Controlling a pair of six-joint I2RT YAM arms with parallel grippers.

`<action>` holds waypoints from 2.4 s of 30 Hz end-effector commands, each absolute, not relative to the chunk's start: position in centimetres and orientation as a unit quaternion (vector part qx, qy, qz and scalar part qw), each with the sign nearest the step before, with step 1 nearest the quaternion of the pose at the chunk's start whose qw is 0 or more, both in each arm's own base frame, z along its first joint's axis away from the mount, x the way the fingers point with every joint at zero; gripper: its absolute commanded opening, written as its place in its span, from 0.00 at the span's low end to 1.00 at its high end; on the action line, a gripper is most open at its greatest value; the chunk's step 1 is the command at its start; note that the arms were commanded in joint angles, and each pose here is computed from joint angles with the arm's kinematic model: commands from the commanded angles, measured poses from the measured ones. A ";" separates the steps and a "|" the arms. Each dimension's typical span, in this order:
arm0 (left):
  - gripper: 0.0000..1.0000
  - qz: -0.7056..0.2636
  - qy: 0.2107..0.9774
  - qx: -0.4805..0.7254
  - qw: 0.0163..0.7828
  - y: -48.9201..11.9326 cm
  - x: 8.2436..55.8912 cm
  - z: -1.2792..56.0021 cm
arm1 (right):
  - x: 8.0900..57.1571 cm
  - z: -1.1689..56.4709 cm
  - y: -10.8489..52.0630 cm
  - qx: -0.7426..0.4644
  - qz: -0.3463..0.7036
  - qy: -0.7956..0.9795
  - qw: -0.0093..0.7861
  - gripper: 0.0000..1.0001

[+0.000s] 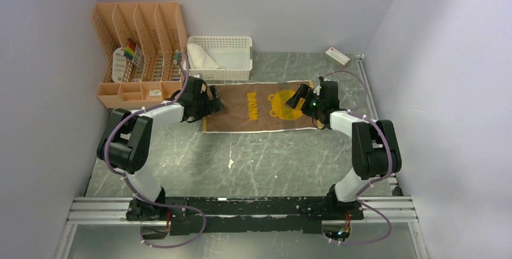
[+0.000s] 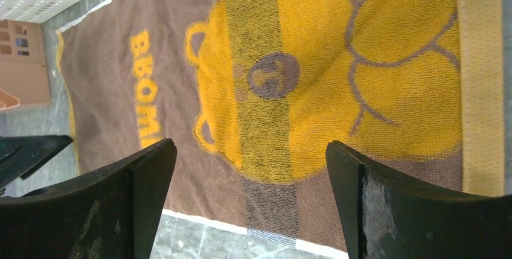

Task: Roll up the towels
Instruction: Flatten out the towel at the center of the board, then fold the towel at the center of the board.

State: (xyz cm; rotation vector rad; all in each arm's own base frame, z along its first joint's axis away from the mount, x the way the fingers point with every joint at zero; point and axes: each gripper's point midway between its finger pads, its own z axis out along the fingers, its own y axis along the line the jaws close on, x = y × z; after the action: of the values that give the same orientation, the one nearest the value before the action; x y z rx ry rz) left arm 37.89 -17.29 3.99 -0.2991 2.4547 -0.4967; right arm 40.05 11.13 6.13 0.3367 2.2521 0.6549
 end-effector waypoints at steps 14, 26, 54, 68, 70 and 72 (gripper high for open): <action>0.99 -0.146 0.945 -0.178 0.232 -13.9 30.9 -2.8 | 32.0 1.3 9.4 0.216 0.259 0.882 0.328 0.97; 0.99 -0.120 0.954 -0.204 0.183 -11.1 23.8 -1.6 | 25.1 1.5 7.7 0.270 0.225 0.882 0.314 0.99; 0.65 -0.196 0.941 -0.097 0.257 -8.8 39.6 5.3 | 47.0 11.2 6.4 0.001 0.231 0.884 0.407 0.95; 0.61 -0.124 0.934 -0.168 0.291 -7.8 41.4 2.6 | 48.2 8.7 5.3 0.015 0.247 0.881 0.404 0.93; 0.61 -0.108 0.932 -0.178 0.298 -7.5 41.8 2.3 | 48.2 8.5 5.2 0.018 0.250 0.880 0.403 0.93; 0.61 -0.099 0.930 -0.184 0.302 -7.4 42.1 2.1 | 48.2 8.3 5.0 0.022 0.251 0.880 0.402 0.93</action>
State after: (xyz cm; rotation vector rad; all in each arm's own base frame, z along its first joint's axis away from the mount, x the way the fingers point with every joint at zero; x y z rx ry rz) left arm 40.68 -8.40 2.56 -0.4160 2.5304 -0.3589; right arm 47.22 5.47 7.85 0.0624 2.2679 0.6220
